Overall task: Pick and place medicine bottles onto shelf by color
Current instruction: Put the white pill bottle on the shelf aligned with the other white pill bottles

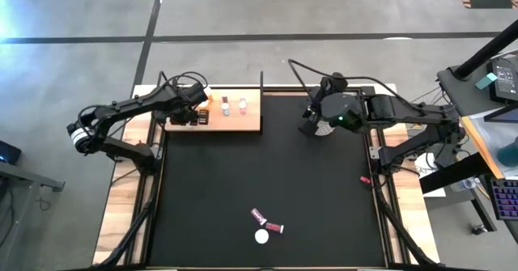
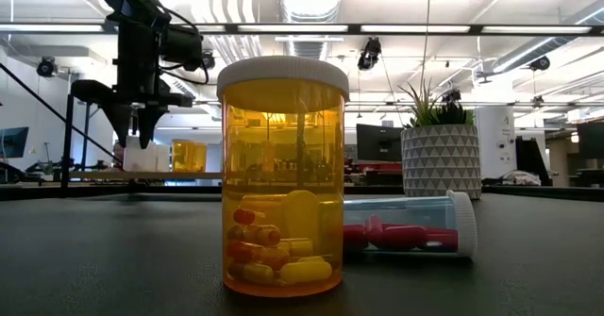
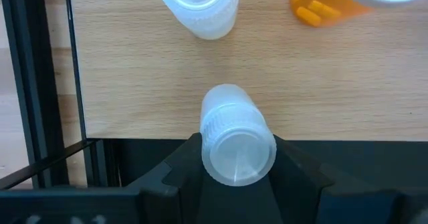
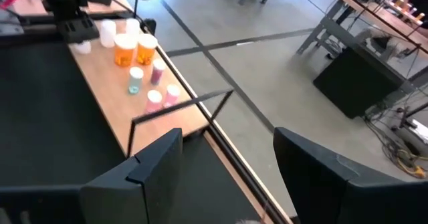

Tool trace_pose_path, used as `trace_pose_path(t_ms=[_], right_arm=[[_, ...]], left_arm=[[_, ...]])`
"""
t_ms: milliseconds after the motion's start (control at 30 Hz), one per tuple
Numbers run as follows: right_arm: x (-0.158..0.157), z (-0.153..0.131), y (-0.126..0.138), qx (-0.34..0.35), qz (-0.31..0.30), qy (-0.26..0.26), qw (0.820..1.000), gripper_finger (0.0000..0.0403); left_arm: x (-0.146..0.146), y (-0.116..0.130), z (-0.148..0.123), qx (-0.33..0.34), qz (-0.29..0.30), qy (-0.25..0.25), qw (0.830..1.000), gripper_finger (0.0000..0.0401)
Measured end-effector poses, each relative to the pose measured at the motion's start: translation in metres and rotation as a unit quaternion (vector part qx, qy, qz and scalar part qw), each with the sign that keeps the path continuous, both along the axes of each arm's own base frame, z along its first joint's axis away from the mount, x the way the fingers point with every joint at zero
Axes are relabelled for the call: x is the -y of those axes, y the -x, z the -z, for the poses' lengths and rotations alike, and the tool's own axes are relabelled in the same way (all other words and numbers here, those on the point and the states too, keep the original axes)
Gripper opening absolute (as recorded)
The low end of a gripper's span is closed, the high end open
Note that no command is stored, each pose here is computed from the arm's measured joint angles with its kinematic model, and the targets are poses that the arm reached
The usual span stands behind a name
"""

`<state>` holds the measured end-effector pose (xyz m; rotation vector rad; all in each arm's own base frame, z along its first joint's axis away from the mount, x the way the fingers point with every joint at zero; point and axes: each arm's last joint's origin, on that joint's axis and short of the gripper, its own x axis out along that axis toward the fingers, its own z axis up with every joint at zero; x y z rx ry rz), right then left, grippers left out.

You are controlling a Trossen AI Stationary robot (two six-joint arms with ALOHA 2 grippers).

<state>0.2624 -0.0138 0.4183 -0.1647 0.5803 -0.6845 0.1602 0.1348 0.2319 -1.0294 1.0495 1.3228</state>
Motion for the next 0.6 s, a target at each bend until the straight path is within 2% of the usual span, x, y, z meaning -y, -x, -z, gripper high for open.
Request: trace_pose_path(t_ms=[600], right_arm=[[-0.0003, 0.0007, -0.0019, -0.018, -0.017, 0.017, 1.0, 0.0226]], left_arm=[[-0.0002, 0.0013, 0.0016, 0.008, -0.078, -0.009, 0.997, 0.0126]])
